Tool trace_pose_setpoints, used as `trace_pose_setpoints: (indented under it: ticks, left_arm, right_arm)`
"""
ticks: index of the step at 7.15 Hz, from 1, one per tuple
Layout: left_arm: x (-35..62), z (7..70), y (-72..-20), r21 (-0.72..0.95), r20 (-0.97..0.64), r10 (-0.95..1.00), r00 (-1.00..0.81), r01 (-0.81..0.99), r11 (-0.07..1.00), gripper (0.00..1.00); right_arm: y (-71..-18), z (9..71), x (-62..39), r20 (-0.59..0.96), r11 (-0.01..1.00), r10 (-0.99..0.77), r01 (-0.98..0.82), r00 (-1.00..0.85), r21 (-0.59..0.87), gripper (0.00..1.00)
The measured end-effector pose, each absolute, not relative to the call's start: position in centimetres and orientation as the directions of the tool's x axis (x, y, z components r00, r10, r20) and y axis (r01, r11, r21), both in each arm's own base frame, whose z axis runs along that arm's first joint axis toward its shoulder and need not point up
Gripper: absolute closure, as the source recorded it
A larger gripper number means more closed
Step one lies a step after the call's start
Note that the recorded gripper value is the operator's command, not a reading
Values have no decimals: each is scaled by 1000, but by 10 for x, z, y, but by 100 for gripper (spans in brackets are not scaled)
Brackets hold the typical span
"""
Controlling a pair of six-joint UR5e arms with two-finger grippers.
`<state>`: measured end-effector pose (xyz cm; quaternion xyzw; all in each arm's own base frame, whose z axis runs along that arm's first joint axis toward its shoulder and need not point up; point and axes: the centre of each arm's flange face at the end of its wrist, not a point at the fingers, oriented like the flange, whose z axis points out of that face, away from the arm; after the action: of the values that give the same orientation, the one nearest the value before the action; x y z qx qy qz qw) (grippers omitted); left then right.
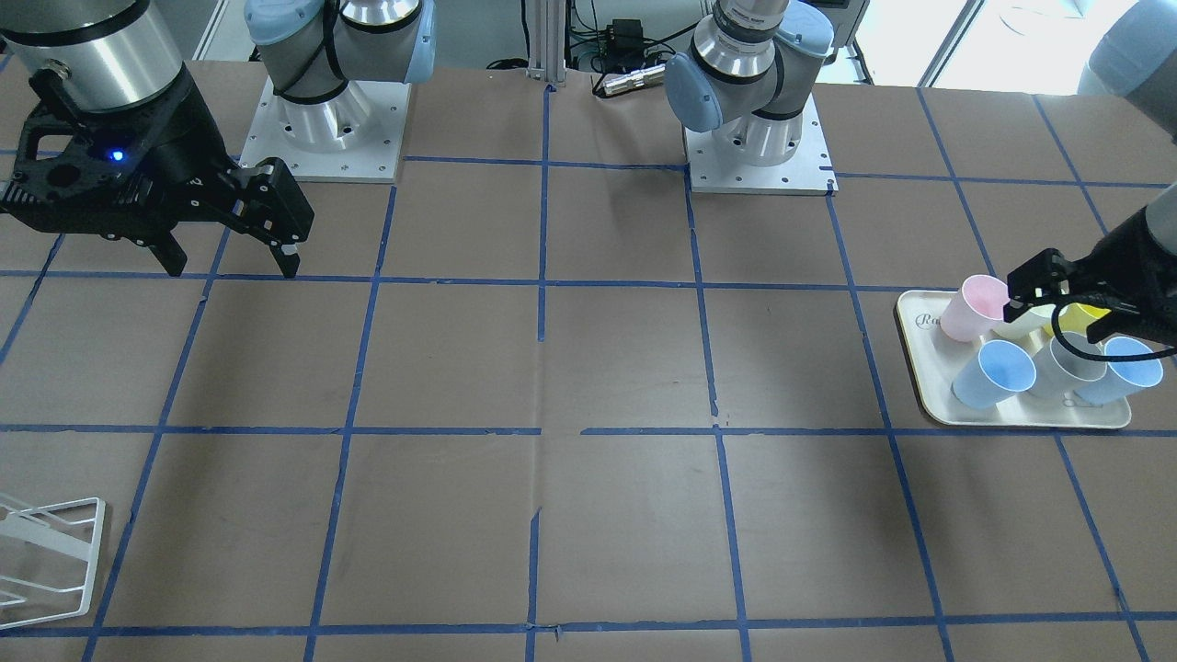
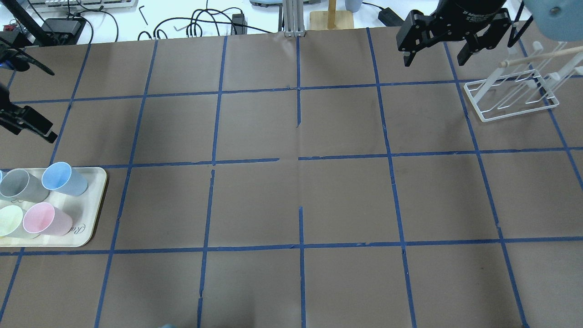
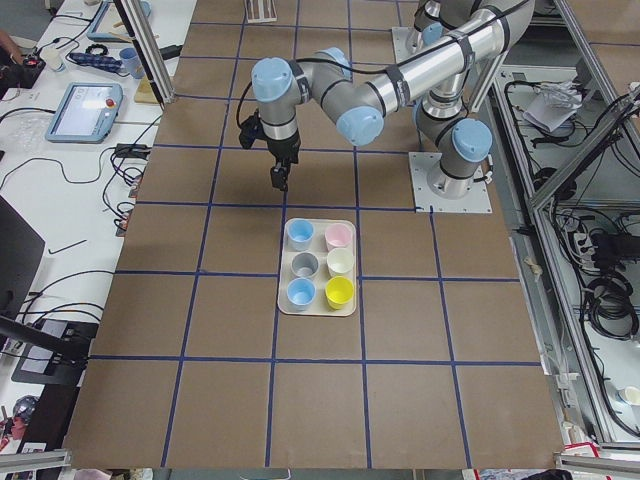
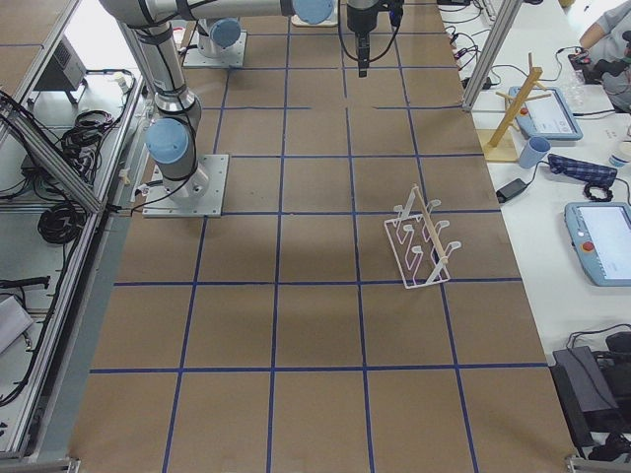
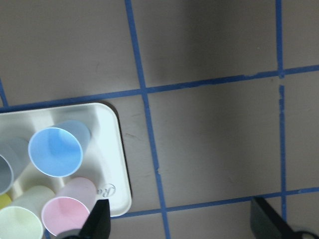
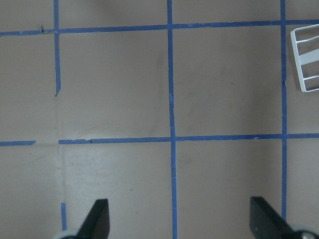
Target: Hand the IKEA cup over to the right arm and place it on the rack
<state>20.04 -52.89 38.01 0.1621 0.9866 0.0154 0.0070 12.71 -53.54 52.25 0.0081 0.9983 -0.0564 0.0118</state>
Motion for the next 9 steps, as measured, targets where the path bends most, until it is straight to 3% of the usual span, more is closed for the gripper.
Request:
trace_pose_setpoints:
  ticks: [3, 5, 6, 9]
  left_arm:
    - [245, 329, -510, 20, -19, 473, -881, 473, 881, 0]
    - [256, 301, -517, 18, -10, 498, -867, 498, 867, 1]
    - [260, 287, -521, 19, -6, 509, -861, 508, 861, 7]
    - [266, 261, -526, 34, 23, 531, -847, 532, 846, 8]
  right_arm:
    - [-535, 523, 127, -25, 994, 15, 18, -1000, -112, 0]
    - [-535, 523, 128, -25, 994, 14, 17, -1000, -112, 0]
    - [-535, 523, 128, -25, 994, 14, 17, -1000, -112, 0]
    - [-535, 523, 128, -25, 994, 15, 17, -1000, -112, 0]
